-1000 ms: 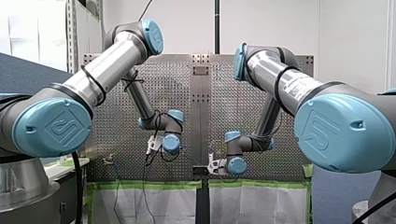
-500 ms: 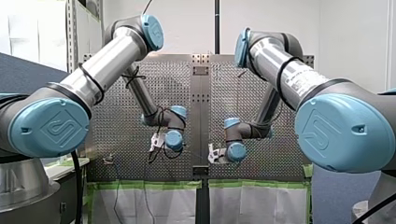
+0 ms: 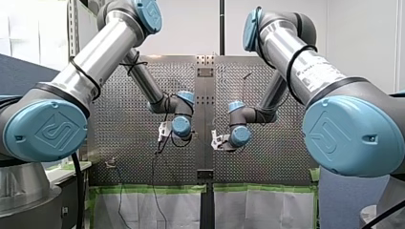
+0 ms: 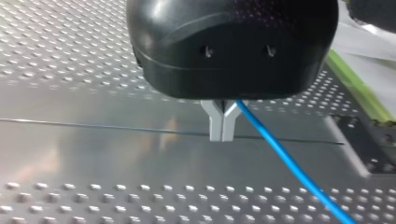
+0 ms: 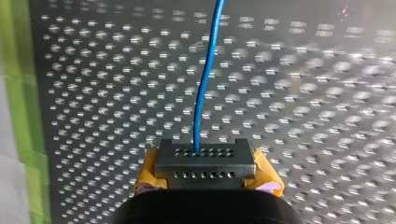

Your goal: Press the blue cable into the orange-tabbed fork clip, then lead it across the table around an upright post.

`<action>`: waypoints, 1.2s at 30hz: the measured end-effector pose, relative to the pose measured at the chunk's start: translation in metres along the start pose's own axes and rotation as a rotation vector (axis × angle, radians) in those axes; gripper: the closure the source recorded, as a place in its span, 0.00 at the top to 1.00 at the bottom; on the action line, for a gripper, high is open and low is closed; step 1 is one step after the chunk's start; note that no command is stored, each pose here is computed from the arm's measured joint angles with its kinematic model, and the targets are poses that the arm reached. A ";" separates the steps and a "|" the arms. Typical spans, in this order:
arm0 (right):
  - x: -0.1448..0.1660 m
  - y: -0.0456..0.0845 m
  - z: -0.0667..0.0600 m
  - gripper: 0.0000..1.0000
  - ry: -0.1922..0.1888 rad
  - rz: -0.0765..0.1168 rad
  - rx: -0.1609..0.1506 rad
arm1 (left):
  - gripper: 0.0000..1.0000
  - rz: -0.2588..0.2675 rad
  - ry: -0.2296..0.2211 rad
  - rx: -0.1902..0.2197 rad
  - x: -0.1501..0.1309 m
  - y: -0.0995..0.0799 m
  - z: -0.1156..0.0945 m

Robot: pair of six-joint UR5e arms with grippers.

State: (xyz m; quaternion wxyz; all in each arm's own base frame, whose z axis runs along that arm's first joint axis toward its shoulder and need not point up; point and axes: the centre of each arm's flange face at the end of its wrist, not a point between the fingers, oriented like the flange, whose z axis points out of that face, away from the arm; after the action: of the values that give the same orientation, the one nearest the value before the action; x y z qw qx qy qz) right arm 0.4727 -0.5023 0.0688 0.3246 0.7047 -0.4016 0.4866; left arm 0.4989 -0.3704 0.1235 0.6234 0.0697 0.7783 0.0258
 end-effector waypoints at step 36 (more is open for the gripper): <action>0.230 0.014 -0.091 0.00 0.313 0.019 -0.009 | 0.00 -0.176 -0.217 -0.008 -0.168 0.027 -0.069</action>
State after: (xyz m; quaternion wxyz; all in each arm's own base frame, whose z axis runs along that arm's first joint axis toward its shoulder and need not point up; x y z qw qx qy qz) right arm 0.4679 -0.4890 0.3162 0.3818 0.6150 -0.3548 0.5917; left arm 0.4694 -0.3644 0.3049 0.7040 0.0009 0.7094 -0.0335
